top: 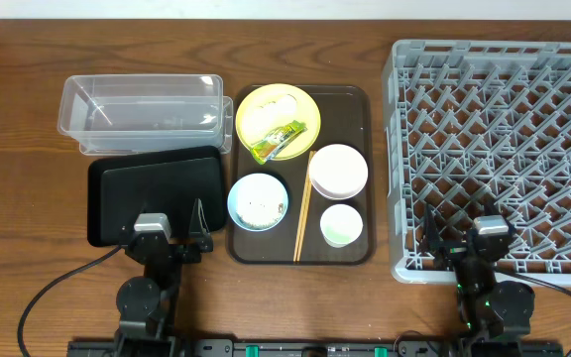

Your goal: Sort waste into correct bins and load items into the dishwasher rack

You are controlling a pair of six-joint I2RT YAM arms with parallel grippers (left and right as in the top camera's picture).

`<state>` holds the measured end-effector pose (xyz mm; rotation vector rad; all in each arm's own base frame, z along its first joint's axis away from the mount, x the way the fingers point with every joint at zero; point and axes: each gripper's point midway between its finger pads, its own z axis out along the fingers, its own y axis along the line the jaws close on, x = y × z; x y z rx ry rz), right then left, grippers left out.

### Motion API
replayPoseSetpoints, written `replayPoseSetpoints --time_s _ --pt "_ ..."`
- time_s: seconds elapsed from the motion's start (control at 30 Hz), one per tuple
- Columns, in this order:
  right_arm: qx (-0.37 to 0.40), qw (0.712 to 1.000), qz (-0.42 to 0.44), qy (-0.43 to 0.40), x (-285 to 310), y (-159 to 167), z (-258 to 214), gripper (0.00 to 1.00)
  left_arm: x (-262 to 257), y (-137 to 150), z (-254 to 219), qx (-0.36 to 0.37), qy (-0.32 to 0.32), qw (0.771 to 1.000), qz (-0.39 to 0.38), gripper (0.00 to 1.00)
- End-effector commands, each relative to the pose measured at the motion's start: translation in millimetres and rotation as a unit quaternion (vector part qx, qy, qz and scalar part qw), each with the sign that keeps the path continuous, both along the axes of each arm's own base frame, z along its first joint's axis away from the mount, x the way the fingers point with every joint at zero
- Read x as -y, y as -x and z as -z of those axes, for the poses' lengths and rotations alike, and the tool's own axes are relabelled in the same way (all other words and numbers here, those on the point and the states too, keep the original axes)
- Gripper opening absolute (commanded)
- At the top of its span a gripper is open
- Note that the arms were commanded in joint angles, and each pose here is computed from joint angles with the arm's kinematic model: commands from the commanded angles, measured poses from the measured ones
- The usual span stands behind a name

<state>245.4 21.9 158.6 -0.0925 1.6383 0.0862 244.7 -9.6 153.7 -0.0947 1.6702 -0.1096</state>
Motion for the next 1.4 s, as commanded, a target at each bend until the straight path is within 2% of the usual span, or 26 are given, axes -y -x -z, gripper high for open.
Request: replayPoseSetpoints --time_s 0.0,0.67,0.87,1.13,1.37 --pt "0.001 1.0 0.006 0.005 3 0 0 0.99 -4 1 18 -0.028 -0.012 1.0 -0.008 0.95" --pt "0.001 1.0 0.006 0.003 3 0 0 0.99 -4 1 17 -0.028 -0.01 1.0 -0.008 0.95" --pt "0.004 0.998 0.052 -0.02 19 0 -7 0.99 -3 2 13 -0.032 -0.006 0.999 -0.008 0.96" --pt "-0.049 0.996 0.078 -0.021 27 2 -24 0.99 -3 0 0 -0.106 -0.013 0.994 -0.008 0.95" --pt "-0.134 0.988 0.079 -0.013 26 -14 -39 0.99 10 -19 -12 -0.218 -0.014 0.976 0.024 0.95"
